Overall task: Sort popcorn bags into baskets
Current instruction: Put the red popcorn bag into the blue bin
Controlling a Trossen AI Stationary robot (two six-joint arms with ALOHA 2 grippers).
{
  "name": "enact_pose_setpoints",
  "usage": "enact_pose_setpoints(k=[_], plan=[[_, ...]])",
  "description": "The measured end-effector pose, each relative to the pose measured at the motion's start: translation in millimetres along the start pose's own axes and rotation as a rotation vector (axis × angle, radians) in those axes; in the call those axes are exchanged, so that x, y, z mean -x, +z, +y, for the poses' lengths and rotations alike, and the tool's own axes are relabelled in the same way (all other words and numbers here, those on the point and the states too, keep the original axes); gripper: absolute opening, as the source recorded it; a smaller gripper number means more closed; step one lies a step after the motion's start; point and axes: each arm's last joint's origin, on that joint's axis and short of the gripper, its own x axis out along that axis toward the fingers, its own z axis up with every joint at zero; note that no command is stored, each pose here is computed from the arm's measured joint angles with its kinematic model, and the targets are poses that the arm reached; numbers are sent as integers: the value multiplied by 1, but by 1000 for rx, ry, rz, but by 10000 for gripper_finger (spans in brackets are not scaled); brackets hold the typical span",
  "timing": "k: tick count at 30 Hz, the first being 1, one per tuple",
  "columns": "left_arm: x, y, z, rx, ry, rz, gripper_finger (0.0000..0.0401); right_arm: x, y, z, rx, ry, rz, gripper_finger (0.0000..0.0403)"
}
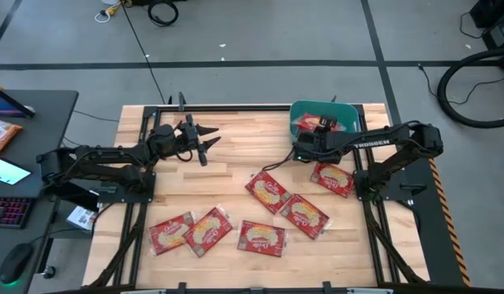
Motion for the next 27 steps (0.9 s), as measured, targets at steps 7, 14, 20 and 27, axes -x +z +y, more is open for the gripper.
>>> enact_pose_setpoints(k=[7, 14, 20, 27], plan=[[0, 0, 0, 0, 0, 1, 146, -14, 2, -6, 11, 96, 38, 98], [0, -1, 0, 0, -1, 6, 146, -15, 0, -14, -32, 133, 94, 177], [0, -1, 0, -1, -1, 6, 146, 0, 6, -31, -93, 222, 142, 199], [0, -1, 0, 0, -4, 9, 146, 29, 20, -52, -233, 329, 121, 194]])
